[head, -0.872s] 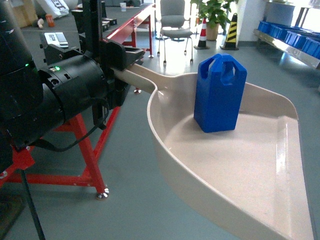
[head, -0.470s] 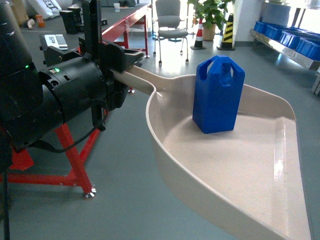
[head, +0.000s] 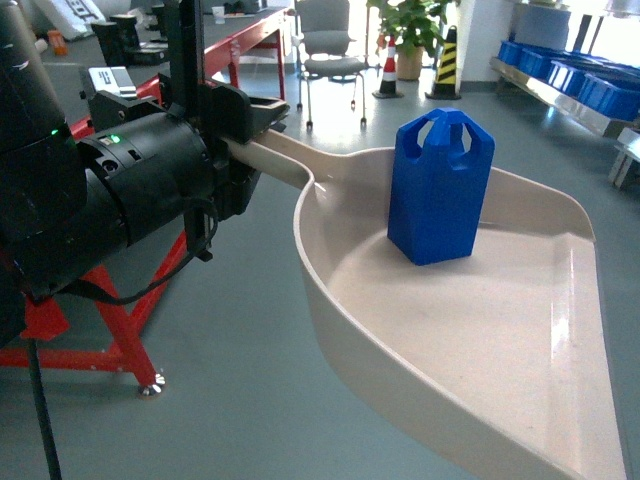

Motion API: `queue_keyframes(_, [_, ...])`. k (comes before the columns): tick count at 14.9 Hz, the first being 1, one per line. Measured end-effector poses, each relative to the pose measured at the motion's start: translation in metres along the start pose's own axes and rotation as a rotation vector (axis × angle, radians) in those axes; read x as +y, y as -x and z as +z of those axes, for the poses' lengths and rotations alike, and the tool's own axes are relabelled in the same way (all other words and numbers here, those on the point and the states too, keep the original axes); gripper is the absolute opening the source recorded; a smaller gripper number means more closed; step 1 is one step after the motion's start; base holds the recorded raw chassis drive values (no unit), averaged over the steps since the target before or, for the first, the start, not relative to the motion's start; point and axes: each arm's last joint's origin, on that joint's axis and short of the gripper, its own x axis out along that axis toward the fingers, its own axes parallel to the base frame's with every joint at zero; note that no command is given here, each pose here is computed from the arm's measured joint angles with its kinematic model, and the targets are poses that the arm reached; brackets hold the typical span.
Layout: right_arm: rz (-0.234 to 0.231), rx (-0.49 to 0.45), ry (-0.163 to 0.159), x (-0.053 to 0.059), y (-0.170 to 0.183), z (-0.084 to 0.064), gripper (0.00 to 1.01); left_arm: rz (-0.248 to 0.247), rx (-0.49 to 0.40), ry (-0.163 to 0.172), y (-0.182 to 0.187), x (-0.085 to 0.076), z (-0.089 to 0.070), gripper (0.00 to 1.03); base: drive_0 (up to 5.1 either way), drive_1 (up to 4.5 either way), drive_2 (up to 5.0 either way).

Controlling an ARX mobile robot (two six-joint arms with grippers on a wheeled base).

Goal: Place part in tray to right shelf

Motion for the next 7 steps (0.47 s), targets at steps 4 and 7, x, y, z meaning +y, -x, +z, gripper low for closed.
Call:
queue_keyframes(4, [-0.004, -0.002, 0.000, -0.0007, -0.0001, 0.0007, 0.98, -0.006, 0.027, 0.001, -0.0009, -0.0012, -0.0058, 0.12, 0.0, 0.00, 0.0])
queue_keyframes(7, [-0.006, 0.005, 0.000, -0.0010, -0.0002, -0.0002, 0.98, -0.002, 0.007, -0.001, -0.0003, -0.0004, -0.0019, 0.12, 0.0, 0.00, 0.0])
